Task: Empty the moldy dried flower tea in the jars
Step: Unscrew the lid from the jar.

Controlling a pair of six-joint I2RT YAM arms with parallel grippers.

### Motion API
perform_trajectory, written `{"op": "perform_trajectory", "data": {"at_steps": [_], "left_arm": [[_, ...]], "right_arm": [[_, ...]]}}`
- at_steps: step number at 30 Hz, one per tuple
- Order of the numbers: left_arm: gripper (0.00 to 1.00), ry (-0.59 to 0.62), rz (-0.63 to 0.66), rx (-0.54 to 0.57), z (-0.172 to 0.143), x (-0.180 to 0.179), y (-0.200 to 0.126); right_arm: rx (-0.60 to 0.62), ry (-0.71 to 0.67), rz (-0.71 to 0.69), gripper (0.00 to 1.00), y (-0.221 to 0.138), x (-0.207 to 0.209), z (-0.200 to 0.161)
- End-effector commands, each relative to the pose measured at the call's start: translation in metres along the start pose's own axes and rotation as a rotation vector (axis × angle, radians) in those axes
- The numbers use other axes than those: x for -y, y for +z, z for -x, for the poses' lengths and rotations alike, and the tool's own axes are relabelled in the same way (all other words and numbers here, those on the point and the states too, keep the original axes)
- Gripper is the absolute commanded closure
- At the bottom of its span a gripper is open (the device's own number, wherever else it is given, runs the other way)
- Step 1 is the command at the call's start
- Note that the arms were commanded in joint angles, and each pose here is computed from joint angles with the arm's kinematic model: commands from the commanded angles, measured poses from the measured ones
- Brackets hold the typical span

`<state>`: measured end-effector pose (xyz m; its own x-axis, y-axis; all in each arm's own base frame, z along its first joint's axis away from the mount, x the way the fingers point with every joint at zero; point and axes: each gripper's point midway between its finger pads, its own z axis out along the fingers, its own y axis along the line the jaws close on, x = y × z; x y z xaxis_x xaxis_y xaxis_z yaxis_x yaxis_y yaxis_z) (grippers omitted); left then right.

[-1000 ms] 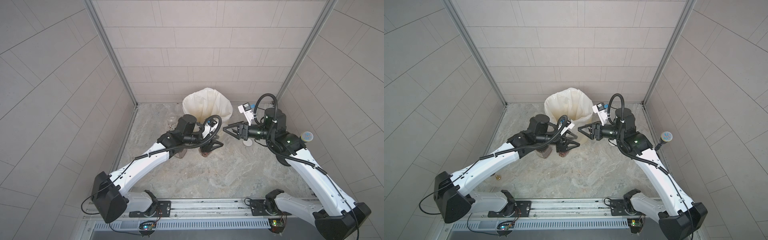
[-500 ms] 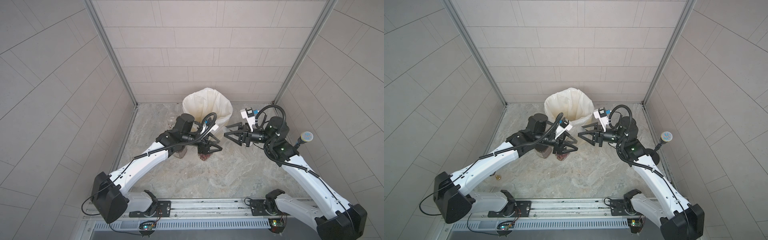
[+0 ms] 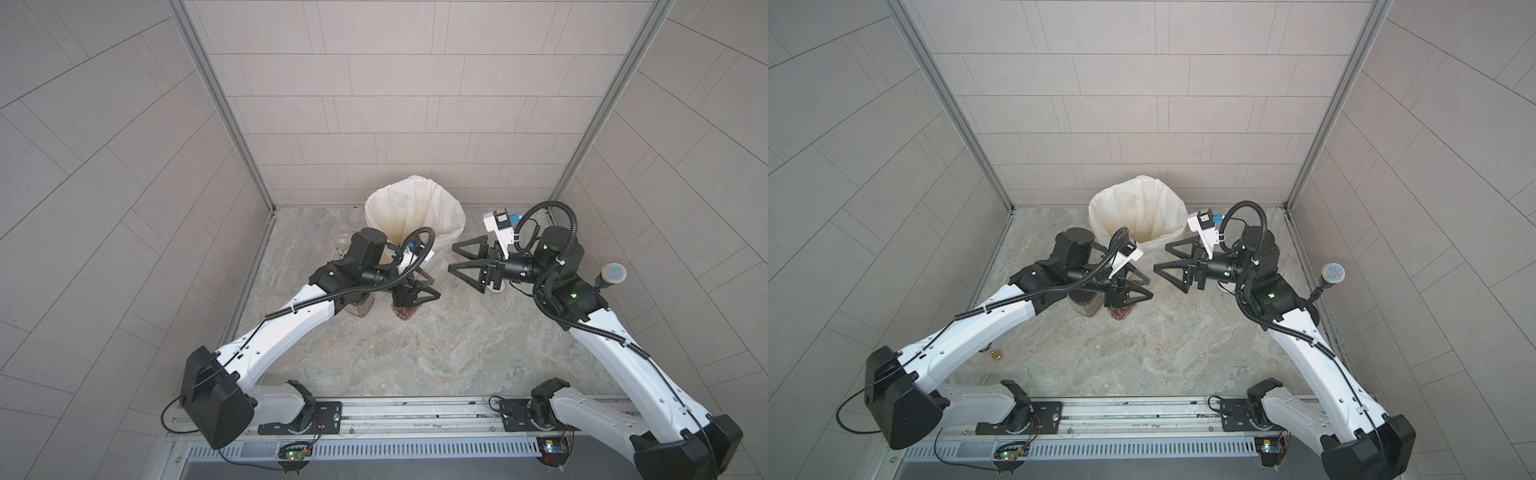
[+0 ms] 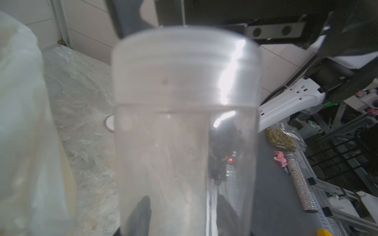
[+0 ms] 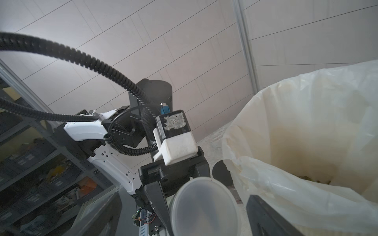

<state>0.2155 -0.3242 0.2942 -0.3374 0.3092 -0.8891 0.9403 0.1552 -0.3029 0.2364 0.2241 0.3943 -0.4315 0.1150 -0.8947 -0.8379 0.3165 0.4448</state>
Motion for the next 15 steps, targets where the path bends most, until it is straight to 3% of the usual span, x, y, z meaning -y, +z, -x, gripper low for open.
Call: {"op": "perform_trajectory", "data": {"at_steps": [1, 9, 15], "left_arm": [[0.55, 0.068, 0.134, 0.020, 0.006, -0.015, -0.011], [0.55, 0.104, 0.156, 0.004, 0.001, -0.016, -0.012], [0.55, 0.114, 0.151, -0.029, -0.006, -0.013, -0.008]], "right_arm": [[-0.055, 0.177, -0.200, 0.03, -0.006, 0.031, -0.014], [-0.196, 0.280, -0.264, 0.11, 0.000, 0.040, -0.036], [-0.179, 0.296, -0.194, 0.13, 0.010, 0.031, -0.024]]}}
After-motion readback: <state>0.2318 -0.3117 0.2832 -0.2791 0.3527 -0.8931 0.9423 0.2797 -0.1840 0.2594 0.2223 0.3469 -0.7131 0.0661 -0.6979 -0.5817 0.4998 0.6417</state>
